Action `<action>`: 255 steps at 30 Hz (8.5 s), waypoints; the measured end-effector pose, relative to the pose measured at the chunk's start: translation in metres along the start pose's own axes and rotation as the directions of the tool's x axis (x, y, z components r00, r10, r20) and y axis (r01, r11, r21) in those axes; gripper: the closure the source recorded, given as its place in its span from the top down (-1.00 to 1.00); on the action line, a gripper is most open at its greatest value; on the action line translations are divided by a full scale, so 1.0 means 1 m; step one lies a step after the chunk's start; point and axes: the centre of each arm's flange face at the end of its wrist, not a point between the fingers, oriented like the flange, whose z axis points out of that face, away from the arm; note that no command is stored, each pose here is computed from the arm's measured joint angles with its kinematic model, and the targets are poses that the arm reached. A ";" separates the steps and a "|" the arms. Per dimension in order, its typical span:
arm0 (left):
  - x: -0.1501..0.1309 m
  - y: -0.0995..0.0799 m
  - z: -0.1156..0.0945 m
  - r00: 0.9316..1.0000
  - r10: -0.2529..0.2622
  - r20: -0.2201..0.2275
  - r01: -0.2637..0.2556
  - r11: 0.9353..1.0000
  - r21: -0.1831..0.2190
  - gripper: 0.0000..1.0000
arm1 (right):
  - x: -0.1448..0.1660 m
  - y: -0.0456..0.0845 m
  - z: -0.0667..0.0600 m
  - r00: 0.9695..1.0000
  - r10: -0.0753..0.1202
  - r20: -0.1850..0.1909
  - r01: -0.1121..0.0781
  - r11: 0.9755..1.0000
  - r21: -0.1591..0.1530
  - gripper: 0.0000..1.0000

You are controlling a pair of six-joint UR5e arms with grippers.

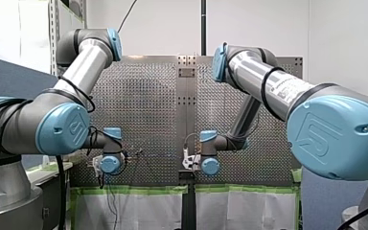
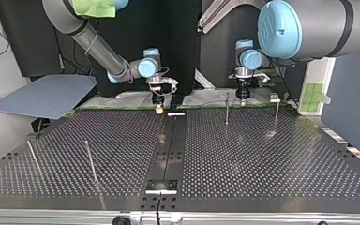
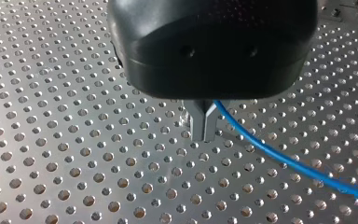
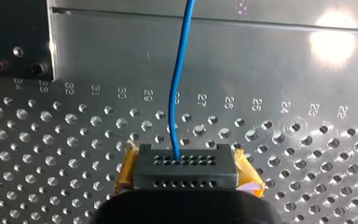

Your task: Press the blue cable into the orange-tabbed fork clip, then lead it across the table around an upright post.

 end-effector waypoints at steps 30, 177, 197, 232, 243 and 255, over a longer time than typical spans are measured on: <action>0.008 0.012 -0.010 0.995 0.009 -0.102 -0.013 0.999 -0.038 1.00 | -0.005 0.014 0.000 0.998 -0.010 0.056 0.011 1.000 -0.015 -1.00; -0.015 -0.135 -0.018 0.982 0.106 -0.157 -0.092 0.992 0.091 1.00 | -0.006 0.019 0.002 0.998 -0.010 0.068 0.010 1.000 0.011 -1.00; -0.016 -0.135 -0.017 0.966 0.216 -0.142 -0.203 0.974 0.102 1.00 | -0.005 0.019 0.003 0.998 -0.011 0.070 0.010 1.000 0.013 -1.00; -0.016 -0.131 -0.018 0.963 0.220 -0.155 -0.211 0.975 0.074 -0.91 | -0.003 0.019 0.004 0.997 -0.012 0.074 0.011 1.000 0.016 -1.00; -0.032 -0.152 -0.013 0.960 0.234 -0.152 -0.216 0.968 0.124 -0.91 | 0.035 0.019 0.019 0.995 -0.067 0.071 0.067 0.998 0.014 -1.00; -0.086 -0.176 -0.013 0.981 0.179 -0.072 -0.167 0.975 0.150 -0.91 | 0.099 0.020 0.016 0.995 -0.073 0.074 0.072 0.997 0.019 -1.00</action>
